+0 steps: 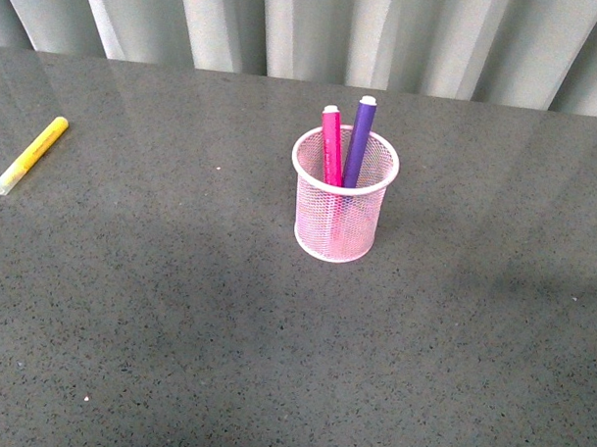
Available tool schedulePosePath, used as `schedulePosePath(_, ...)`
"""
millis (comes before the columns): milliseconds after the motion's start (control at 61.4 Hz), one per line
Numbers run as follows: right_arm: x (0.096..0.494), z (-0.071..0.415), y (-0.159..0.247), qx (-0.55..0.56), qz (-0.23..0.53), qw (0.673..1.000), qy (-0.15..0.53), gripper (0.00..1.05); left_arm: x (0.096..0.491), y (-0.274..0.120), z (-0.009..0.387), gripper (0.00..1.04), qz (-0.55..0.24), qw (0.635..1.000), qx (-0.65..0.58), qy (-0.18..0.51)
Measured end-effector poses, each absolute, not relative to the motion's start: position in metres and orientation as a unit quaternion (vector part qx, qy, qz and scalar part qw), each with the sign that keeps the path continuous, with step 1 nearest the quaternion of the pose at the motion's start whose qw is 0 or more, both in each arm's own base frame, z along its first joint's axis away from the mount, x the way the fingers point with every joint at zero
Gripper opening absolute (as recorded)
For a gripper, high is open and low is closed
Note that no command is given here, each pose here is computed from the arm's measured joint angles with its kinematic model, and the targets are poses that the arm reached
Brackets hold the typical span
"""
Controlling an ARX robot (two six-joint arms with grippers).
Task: Insert purple and pink pens into pink cup
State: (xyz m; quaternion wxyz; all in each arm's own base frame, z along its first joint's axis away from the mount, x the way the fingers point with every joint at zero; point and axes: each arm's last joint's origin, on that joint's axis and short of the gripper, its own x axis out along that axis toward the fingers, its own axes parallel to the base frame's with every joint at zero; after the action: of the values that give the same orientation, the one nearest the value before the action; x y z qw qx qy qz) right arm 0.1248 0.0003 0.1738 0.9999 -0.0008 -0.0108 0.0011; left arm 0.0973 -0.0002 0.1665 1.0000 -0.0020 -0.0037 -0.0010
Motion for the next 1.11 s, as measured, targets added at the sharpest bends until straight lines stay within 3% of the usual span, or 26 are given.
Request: schedulePosePath(1107,0.097,0.171,0.0,0.0,0.0,1.0,-0.01,0.03,0.097,0.0,0.167,0.98,-0.001,1.0,-0.002,-0.004)
